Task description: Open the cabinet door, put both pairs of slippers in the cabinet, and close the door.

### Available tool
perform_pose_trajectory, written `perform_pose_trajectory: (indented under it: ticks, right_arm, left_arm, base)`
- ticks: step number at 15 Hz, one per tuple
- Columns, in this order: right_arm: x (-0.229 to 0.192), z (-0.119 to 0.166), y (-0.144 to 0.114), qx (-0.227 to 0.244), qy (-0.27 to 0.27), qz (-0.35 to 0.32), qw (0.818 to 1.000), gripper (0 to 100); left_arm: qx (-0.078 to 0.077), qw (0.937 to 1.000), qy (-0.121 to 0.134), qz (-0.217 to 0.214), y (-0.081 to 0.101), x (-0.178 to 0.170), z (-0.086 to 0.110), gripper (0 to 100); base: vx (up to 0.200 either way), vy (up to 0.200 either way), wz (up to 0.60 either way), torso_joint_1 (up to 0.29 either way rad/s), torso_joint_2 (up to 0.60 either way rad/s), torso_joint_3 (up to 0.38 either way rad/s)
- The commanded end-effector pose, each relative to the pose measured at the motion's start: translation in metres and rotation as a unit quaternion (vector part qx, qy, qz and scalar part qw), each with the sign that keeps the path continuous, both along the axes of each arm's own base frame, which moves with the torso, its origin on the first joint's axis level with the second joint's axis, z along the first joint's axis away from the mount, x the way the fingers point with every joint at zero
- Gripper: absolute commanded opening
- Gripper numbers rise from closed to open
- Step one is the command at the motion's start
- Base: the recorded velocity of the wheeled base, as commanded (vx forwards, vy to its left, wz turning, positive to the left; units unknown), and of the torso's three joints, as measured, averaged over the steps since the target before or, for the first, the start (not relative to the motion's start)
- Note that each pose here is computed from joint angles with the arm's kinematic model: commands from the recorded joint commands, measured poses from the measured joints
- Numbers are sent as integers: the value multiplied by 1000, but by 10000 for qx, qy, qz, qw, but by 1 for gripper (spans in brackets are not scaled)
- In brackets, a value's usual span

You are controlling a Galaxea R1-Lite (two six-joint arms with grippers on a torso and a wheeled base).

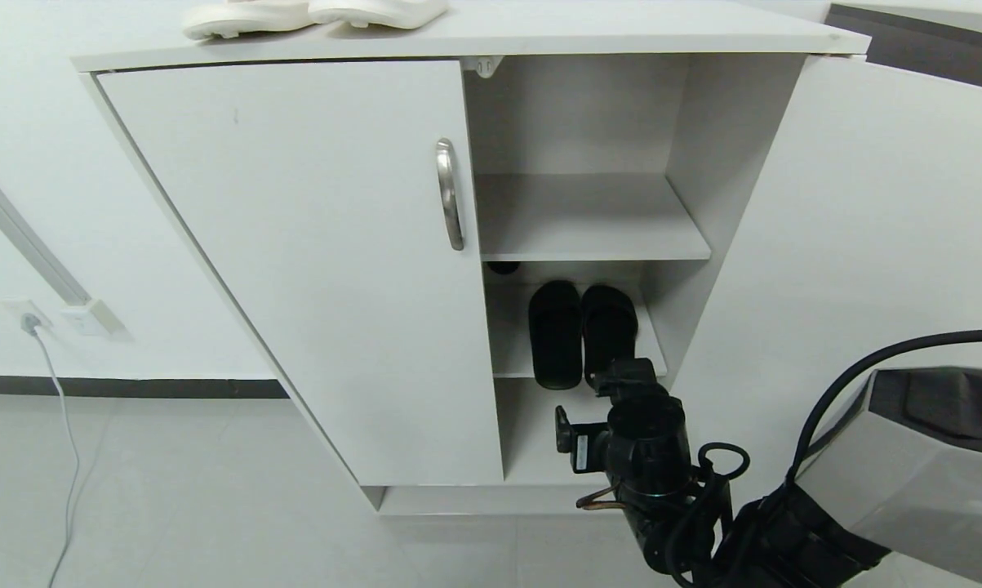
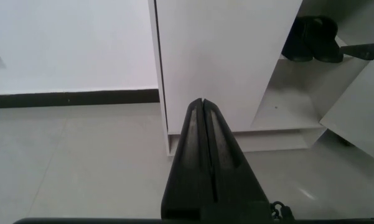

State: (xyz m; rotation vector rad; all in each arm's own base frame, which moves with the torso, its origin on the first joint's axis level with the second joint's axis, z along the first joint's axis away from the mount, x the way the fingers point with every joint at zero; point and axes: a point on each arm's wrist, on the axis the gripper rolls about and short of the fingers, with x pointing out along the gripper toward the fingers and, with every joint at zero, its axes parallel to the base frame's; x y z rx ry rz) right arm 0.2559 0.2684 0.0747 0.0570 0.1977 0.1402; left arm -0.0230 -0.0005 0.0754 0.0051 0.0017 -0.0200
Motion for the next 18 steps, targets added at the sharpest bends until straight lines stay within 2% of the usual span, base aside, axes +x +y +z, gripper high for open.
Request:
perform_pose_trajectory:
  ticks: [1,10,18]
  right_arm:
    - [-1,-1,0,-6,5,12,10000,100]
    - [-2,-3,-1,-30,-4,26,10000,100]
    - [-3,-4,1,-48,6,50,10000,100]
  left_arm:
    - [5,10000,7,0,0,0,0,0]
    - [5,10000,7,0,0,0,0,0]
    - [13,10000,7,-7,0,0,0,0]
  base:
    - [0,0,0,0,0,0]
    - [0,0,0,1,0,8]
    - [0,0,0,3,2,182]
